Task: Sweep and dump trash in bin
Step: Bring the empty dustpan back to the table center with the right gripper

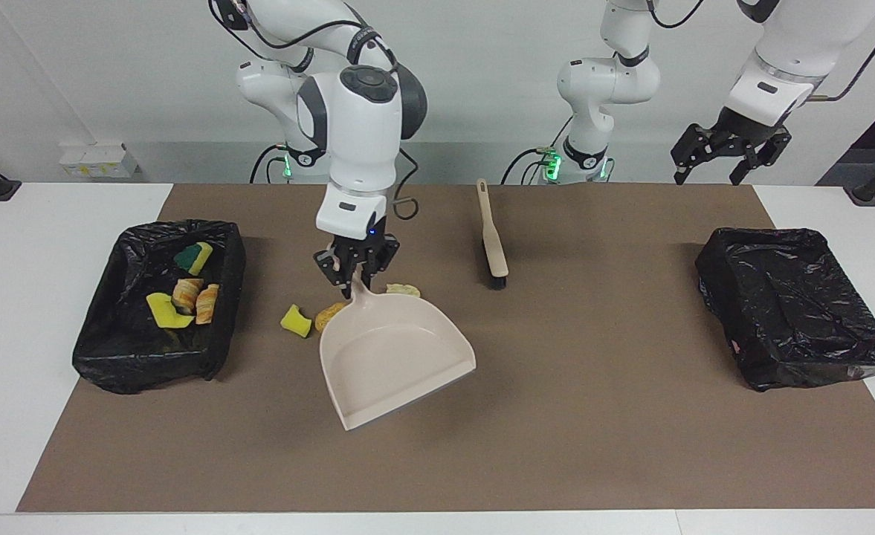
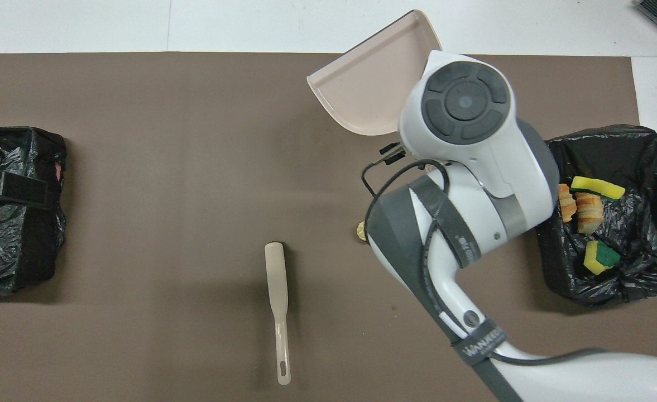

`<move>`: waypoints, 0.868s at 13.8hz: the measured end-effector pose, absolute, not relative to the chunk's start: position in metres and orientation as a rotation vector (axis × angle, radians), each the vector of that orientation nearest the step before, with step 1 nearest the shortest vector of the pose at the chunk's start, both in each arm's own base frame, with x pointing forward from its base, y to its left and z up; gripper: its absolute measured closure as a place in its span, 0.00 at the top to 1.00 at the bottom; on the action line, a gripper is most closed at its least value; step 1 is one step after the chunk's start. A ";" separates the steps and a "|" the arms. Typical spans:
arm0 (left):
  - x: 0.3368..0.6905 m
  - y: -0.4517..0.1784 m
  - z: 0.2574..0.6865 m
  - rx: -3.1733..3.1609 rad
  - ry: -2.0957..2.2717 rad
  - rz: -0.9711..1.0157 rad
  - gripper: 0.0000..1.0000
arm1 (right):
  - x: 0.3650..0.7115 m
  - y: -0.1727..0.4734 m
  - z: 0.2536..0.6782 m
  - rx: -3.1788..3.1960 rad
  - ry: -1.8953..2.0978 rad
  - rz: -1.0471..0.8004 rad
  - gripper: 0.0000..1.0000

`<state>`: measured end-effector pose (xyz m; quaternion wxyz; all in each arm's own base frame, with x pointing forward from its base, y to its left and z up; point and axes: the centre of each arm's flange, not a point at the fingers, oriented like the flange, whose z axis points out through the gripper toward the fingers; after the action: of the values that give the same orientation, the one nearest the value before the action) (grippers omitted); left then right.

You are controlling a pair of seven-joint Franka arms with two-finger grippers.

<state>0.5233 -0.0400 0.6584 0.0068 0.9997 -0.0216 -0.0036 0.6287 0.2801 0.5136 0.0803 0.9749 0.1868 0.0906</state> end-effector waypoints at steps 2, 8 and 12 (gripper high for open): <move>0.524 -0.036 0.658 3.127 -0.054 -0.012 1.00 | 0.640 0.318 0.496 2.985 0.363 0.272 0.31; 0.524 -0.035 0.658 3.127 -0.053 -0.012 1.00 | 0.621 0.438 0.414 3.062 -0.015 0.226 0.31; 0.524 -0.035 0.658 3.127 -0.053 -0.012 1.00 | 0.604 0.473 0.395 3.131 -0.094 0.136 0.31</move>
<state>0.5235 -0.0352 0.6583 0.0068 0.9998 -0.0171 -0.0039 0.6038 0.4733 0.3947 0.0030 0.9986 -0.0300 0.0434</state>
